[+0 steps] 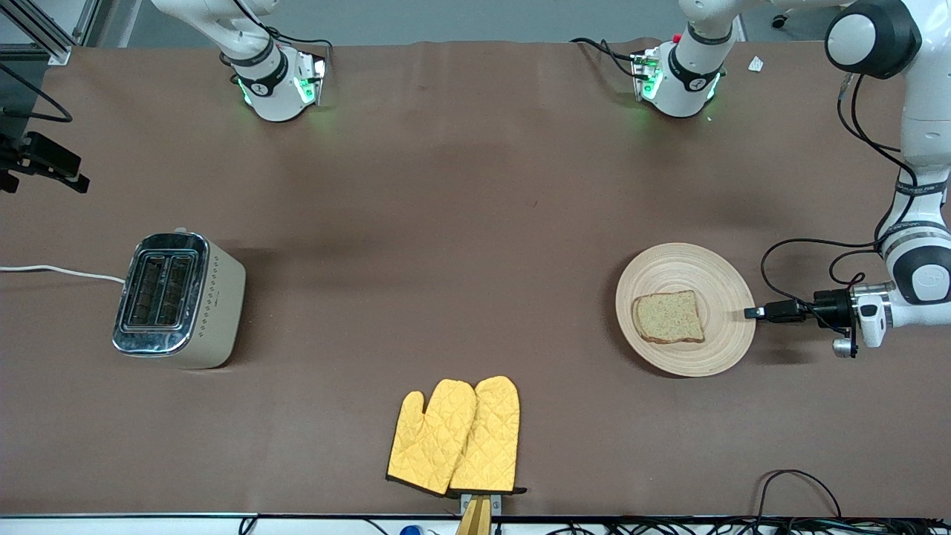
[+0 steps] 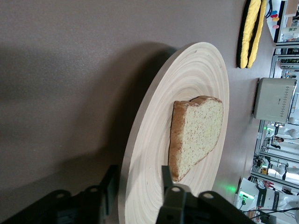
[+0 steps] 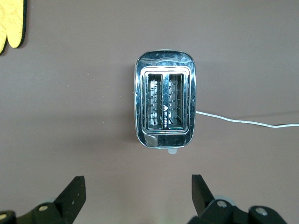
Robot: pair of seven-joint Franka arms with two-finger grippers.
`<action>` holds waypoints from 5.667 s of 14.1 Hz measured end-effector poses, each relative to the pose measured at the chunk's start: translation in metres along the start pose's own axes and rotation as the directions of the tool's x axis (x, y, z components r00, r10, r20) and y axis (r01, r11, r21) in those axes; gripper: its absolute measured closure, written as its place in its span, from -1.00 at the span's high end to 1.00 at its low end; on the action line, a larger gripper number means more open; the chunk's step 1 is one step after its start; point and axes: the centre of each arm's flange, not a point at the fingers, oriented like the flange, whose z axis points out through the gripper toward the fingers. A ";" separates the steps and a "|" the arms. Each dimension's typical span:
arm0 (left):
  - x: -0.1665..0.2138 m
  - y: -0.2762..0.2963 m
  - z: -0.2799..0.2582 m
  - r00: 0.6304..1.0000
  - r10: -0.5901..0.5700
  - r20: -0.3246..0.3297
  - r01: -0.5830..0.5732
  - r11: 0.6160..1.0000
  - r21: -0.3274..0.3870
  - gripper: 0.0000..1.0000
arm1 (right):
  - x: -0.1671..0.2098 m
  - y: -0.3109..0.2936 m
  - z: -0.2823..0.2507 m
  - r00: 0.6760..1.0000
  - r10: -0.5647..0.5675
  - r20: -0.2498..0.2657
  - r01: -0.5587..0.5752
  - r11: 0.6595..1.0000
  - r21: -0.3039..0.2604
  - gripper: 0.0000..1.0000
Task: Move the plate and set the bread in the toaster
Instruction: 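Grasp the rim of the wooden plate with the left gripper, then slide the plate with the left gripper toward the toaster, then release the plate and withdraw the left gripper while the right gripper reaches the bread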
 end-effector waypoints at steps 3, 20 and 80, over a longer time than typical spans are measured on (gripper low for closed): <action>0.000 -0.001 0.001 0.999 0.040 0.003 -0.040 0.999 -0.014 -0.79 | 0.000 0.000 0.000 1.000 0.000 0.000 0.000 1.000 0.000 1.00; 0.072 0.191 0.119 0.915 0.392 0.099 -0.384 0.919 -0.089 -0.80 | 0.000 0.003 0.000 1.000 0.005 0.000 -0.005 1.000 0.000 1.00; -0.019 0.503 -0.022 0.988 0.091 -0.128 0.041 0.636 0.770 1.00 | 0.082 -0.305 0.415 0.979 0.202 0.010 -0.203 0.979 0.038 1.00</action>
